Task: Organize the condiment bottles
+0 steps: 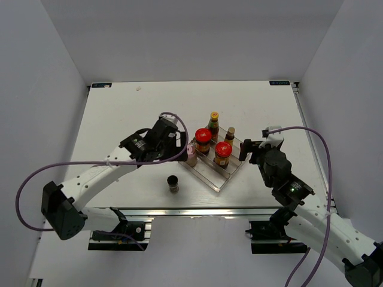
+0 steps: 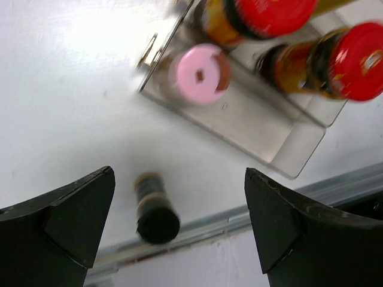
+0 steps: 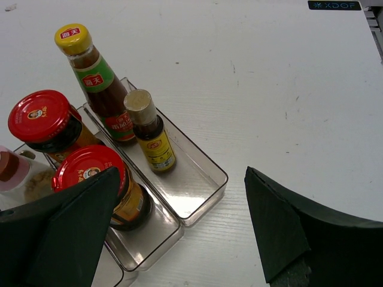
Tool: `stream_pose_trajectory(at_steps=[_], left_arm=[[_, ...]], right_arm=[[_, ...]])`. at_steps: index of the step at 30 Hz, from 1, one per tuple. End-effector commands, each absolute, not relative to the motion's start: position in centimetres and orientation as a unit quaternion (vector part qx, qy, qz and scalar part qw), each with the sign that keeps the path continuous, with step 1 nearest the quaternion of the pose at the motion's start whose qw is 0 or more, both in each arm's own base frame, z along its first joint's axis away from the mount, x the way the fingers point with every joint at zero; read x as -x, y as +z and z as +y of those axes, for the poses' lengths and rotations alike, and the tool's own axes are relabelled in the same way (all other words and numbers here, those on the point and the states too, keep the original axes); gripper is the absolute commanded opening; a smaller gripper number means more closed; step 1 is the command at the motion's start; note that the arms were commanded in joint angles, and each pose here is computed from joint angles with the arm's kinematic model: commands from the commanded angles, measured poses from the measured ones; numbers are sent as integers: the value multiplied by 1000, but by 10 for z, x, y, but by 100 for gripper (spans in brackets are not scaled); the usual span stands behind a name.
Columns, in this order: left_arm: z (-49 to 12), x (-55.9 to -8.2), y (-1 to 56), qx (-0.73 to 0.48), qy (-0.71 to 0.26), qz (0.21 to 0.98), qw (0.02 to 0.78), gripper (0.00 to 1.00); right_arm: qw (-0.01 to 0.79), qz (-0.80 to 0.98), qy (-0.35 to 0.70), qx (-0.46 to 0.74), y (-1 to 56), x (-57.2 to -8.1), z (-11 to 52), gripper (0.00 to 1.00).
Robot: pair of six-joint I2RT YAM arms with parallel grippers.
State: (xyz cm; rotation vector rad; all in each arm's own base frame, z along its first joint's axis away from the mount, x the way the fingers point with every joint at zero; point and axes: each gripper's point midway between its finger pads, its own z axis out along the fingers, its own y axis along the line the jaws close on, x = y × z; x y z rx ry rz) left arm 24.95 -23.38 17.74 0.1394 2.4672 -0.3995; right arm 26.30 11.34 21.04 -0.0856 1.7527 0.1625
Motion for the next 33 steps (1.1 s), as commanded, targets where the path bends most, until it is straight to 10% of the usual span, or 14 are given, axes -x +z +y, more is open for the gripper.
stream_pose_trajectory(at_steps=[1, 16, 33], left_arm=[[-206, -215, 157, -41, -120, 956, 264, 98], [-201, -173, 108, -50, -97, 975, 195, 91], [-223, -176, 118, -93, -95, 969, 209, 34]], right_arm=[[650, 755, 79, 39, 217, -267, 117, 89], [648, 758, 68, 35, 214, -269, 115, 89], [648, 759, 63, 32, 214, -269, 112, 89]])
